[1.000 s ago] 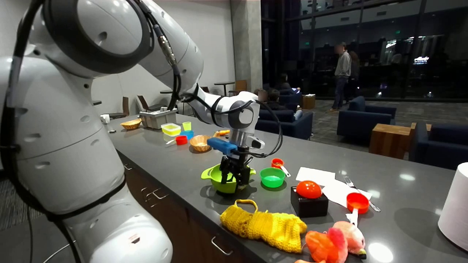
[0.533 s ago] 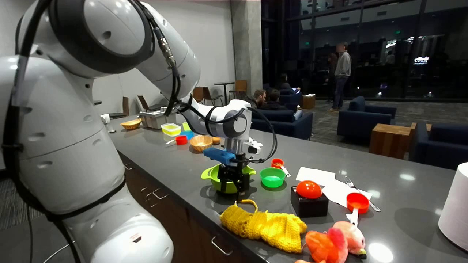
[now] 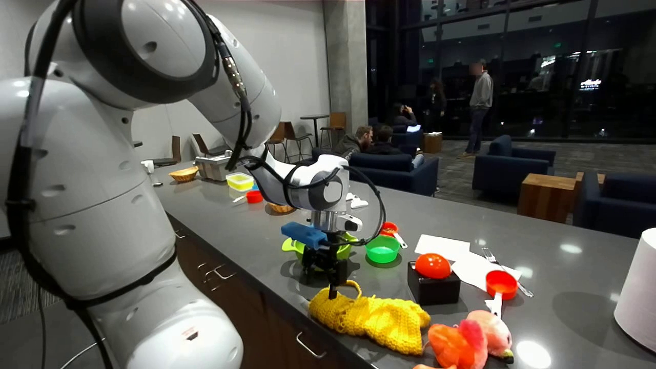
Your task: Fold the yellow cloth in half from left to right.
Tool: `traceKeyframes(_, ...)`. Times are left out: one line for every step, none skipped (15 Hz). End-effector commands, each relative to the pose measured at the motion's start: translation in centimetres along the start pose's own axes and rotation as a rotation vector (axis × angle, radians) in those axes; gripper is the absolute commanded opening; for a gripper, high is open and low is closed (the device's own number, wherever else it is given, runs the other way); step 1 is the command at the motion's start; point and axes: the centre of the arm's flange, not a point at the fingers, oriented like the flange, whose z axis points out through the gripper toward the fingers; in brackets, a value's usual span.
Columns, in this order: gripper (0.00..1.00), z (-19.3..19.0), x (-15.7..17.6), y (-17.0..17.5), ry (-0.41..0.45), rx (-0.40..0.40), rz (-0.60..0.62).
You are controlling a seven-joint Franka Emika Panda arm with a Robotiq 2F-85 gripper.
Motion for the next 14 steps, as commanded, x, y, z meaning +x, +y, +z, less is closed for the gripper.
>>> traceKeyframes(1.00, 2.0, 0.0, 0.0, 0.024, -0.020, -0.035)
traceKeyframes(1.00, 2.4, 0.0, -0.1, 0.025, -0.015, -0.038)
traceKeyframes(1.00, 2.9, 0.2, -0.1, 0.026, -0.010, -0.037)
traceKeyframes(1.00, 3.4, 0.2, -0.1, 0.028, -0.005, -0.038)
traceKeyframes(1.00, 3.9, 0.3, -0.2, 0.027, -0.001, -0.035)
traceKeyframes(1.00, 4.6, 0.4, -0.2, 0.025, 0.003, -0.033)
traceKeyframes(1.00, 5.0, 0.4, -0.1, 0.023, 0.006, -0.032)
traceKeyframes(1.00, 5.4, 0.3, -0.2, 0.021, 0.007, -0.030)
traceKeyframes(1.00, 5.7, 0.4, -0.1, 0.021, 0.009, -0.029)
traceKeyframes(0.86, 5.9, 0.3, -0.1, 0.021, 0.009, -0.028)
traceKeyframes(0.74, 6.1, 0.5, -0.1, 0.022, 0.008, -0.031)
traceKeyframes(0.69, 6.1, 0.6, -0.1, 0.026, 0.007, -0.034)
traceKeyframes(0.62, 5.7, 0.6, -0.2, 0.030, 0.006, -0.037)
traceKeyframes(0.61, 5.6, 0.5, -0.2, 0.031, 0.005, -0.038)
